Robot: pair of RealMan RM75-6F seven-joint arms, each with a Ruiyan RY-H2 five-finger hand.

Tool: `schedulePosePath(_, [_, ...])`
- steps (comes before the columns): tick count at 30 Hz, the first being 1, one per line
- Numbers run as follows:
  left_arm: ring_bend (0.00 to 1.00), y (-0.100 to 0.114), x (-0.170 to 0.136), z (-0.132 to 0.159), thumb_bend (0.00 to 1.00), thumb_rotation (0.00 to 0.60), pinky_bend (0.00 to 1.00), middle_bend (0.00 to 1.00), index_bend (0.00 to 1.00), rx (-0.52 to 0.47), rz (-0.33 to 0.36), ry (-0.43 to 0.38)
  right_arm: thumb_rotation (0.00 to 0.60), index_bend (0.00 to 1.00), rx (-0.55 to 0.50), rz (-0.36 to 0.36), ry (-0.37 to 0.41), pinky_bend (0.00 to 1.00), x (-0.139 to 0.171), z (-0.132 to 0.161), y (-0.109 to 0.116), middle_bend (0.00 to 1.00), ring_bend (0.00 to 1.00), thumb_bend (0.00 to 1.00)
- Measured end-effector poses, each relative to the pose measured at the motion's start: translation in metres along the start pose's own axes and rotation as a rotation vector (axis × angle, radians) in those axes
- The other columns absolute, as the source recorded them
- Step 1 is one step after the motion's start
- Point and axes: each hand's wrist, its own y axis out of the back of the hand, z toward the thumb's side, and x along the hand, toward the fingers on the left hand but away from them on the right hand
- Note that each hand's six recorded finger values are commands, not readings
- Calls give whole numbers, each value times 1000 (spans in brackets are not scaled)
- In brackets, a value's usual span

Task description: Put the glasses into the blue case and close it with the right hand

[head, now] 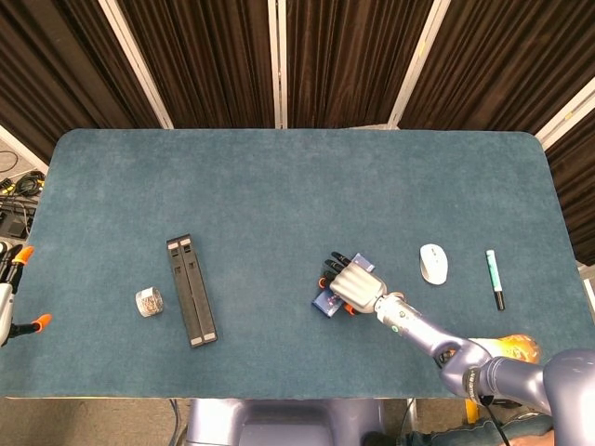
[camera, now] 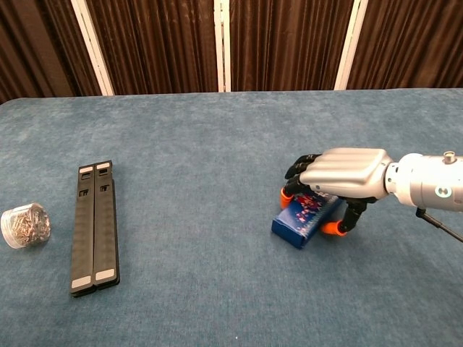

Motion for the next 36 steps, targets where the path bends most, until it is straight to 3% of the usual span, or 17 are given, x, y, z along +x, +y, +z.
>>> schedulePosePath(3, [0, 0, 0, 0, 0, 600, 0, 0, 0, 1, -1, -1, 600, 435, 3, -5, -8, 0, 0, -2, 0, 338, 169, 327])
schedulePosePath(5, [0, -1, 0, 0, 0, 600, 0, 0, 0, 2, -2, -1, 600, 374, 0, -8, -9, 0, 1, -2, -1, 312, 162, 325])
schedulePosePath(9, [0, -1, 0, 0, 0, 600, 0, 0, 0, 1, -3, 0, 600, 85, 12, -8, 2, 0, 3, -3, 0, 109, 44, 295])
schedulePosePath(12, [0, -1, 0, 0, 0, 600, 0, 0, 0, 0, -3, -1, 600, 6, 27, -20, 5, 0, 5, -4, 3, 7, 0, 288])
schedulePosePath(20, [0, 5, -4, 3, 0, 600, 0, 0, 0, -15, 13, -18, 600, 0, 52, -106, -24, 0, 31, -14, 30, 0, 0, 233])
schedulePosePath(26, [0, 13, -9, 6, 0, 600, 0, 0, 0, -30, 49, -47, 600, 0, 18, -229, -111, 0, 73, -36, 57, 0, 0, 5])
schedulePosePath(31, [0, 21, -14, 8, 0, 600, 0, 0, 0, -36, 89, -72, 600, 0, -85, -351, -222, 0, 126, -59, 69, 0, 0, 0])
schedulePosePath(36, [0, 28, -20, 10, 0, 600, 0, 0, 0, -45, 131, -94, 600, 0, -234, -439, -350, 0, 180, -76, 59, 0, 0, 0])
